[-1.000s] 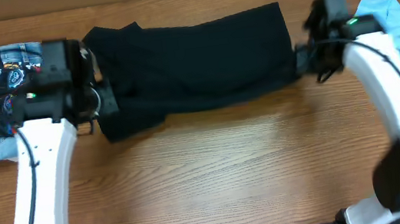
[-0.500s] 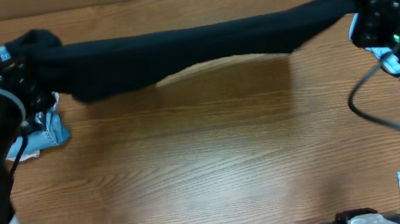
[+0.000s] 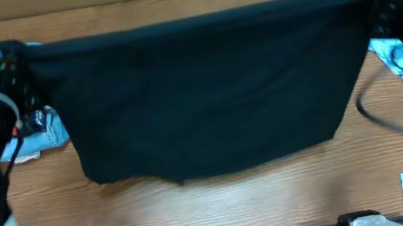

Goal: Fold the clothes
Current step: 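Lift the shirt with both grippers and shake it out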

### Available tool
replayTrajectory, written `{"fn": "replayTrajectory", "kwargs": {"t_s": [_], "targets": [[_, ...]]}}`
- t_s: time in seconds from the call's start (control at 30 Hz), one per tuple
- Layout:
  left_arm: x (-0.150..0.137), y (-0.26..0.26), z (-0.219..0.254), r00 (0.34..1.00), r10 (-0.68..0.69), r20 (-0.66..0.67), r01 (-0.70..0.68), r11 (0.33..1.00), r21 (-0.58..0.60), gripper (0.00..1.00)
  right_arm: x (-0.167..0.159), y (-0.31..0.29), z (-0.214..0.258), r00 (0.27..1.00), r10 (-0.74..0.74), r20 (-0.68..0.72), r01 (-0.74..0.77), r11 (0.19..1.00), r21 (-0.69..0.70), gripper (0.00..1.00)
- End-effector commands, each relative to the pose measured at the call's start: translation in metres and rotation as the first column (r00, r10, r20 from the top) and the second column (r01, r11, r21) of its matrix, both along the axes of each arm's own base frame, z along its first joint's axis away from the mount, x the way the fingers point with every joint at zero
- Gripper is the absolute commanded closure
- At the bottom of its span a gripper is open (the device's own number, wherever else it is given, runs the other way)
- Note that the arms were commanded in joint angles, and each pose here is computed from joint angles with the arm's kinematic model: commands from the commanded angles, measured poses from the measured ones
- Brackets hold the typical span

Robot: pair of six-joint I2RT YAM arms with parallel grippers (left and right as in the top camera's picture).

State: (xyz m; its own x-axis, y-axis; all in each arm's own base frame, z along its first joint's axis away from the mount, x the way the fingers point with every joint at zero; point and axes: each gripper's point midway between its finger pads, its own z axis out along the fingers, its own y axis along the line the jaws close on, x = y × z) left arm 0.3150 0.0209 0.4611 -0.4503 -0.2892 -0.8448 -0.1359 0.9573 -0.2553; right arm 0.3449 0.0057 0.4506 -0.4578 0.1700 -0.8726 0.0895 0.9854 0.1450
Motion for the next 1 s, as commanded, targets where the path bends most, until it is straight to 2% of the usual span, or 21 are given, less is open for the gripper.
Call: {"fn": "replayTrajectory", "kwargs": {"t_s": [0.0,0.1,0.17,0.3,0.37,0.43,0.53,0.63,0.77,0.87,0.97], "targets": [[0.039,0.017,-0.024,0.997,0.044,-0.066,-0.044,0.999,-0.002,0.96,0.043,-0.014,-0.043,0.990,-0.076,-0.121,0.071,0.997,-0.045,0.96],[0.080,0.020,-0.044,0.996,0.028,-0.089,-0.029,1.000,-0.010,0.96,0.078,-0.013,-0.075,0.981,-0.065,-0.182,0.054,0.996,-0.069,0.96],[0.112,0.024,-0.050,0.998,0.020,-0.060,-0.021,1.000,-0.012,0.96,0.103,-0.013,-0.085,0.984,-0.057,-0.170,0.043,0.995,-0.085,0.96],[0.165,0.017,-0.023,0.989,-0.058,0.139,0.062,0.998,-0.025,0.96,0.143,-0.020,-0.066,0.996,-0.091,-0.018,0.089,0.992,-0.088,0.96],[0.173,0.015,0.008,0.963,-0.071,0.261,0.083,0.996,-0.037,0.96,0.148,-0.023,-0.042,0.993,-0.098,0.068,0.103,0.992,-0.078,0.96],[0.168,0.014,0.044,0.928,-0.079,0.363,0.100,0.994,-0.039,0.96,0.145,-0.028,-0.020,0.987,-0.108,0.119,0.117,0.991,-0.072,0.96],[0.150,0.012,0.074,0.911,-0.095,0.401,0.113,0.993,-0.020,0.96,0.133,-0.039,-0.002,0.983,-0.129,0.127,0.139,0.988,-0.071,0.96],[0.135,0.009,0.050,0.956,-0.106,0.274,0.115,0.993,-0.019,0.95,0.121,-0.043,-0.028,0.991,-0.133,0.008,0.133,0.988,-0.079,0.96],[0.112,0.002,-0.030,0.993,-0.107,-0.051,0.101,0.989,-0.112,0.96,0.095,-0.042,-0.099,0.951,-0.128,-0.283,0.103,0.989,-0.102,0.96],[0.089,-0.005,-0.095,0.939,-0.135,-0.315,0.087,0.983,-0.164,0.96,0.076,-0.041,-0.150,0.872,-0.124,-0.474,0.079,0.990,-0.114,0.96],[0.070,-0.012,-0.158,0.829,-0.175,-0.531,0.079,0.977,-0.199,0.96,0.055,-0.040,-0.204,0.756,-0.120,-0.643,0.054,0.991,-0.120,0.96]]}}
